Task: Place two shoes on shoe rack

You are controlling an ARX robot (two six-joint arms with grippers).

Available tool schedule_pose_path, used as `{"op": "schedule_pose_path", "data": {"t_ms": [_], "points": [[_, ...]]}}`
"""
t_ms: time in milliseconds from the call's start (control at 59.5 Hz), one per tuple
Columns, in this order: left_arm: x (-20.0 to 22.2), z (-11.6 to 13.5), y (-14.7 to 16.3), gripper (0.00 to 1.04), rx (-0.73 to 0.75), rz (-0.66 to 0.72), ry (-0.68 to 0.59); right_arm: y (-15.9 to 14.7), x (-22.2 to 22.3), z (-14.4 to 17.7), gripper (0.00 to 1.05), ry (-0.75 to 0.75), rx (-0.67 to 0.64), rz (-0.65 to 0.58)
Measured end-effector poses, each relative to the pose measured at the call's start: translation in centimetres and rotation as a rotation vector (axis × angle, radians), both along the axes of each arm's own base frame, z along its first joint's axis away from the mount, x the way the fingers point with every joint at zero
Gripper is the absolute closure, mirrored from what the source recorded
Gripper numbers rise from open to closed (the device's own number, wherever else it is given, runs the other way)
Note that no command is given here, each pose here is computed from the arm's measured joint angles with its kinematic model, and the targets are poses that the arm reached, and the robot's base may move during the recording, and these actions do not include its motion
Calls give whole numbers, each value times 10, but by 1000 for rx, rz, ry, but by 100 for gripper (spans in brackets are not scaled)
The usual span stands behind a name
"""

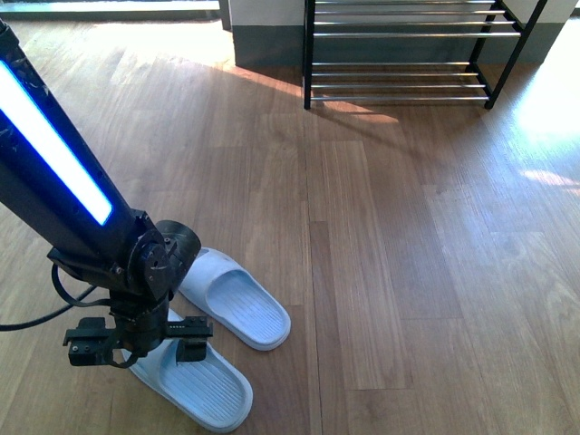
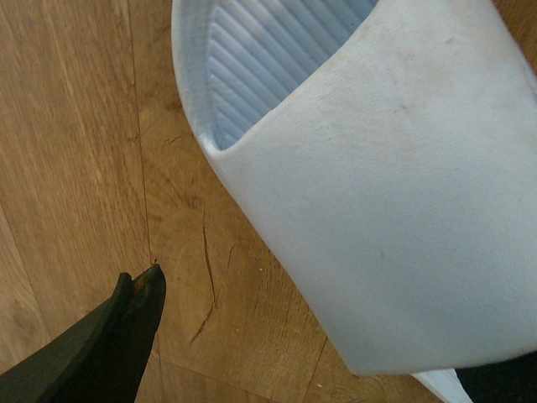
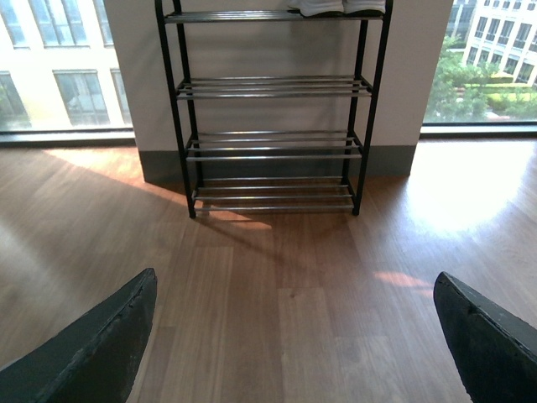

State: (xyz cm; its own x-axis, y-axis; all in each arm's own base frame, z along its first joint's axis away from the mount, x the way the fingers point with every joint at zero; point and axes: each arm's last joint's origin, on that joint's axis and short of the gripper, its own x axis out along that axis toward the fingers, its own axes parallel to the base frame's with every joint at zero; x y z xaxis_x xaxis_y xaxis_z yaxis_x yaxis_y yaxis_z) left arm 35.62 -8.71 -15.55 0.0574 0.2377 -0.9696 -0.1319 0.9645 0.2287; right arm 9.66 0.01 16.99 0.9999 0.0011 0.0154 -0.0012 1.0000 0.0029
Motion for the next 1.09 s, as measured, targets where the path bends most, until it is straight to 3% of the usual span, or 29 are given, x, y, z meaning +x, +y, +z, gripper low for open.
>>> {"op": "schedule_pose_path", "data": {"t_ms": [50,420,521,655,739,874,1092], "points": [[0,-3,0,12,9,-24,-7,0,0,0,9,0,0,0],[-8,-17,6,67,42,-101,-7,0,0,0,9,0,0,0],[-7,-16,9,87,65,-95,-17,0,0,0,9,0,0,0],[-9,-9,14,103,82,-64,-24,0,0,0,9,0,0,0],[-8,0,20,103,89,-39,-44,0,0,0,9,0,0,0],[-4,42,35,103,79,22,-154,0,0,0,9,0,0,0],[-1,159,64,103,131,123,-492,0,0,0,9,0,0,0]]}}
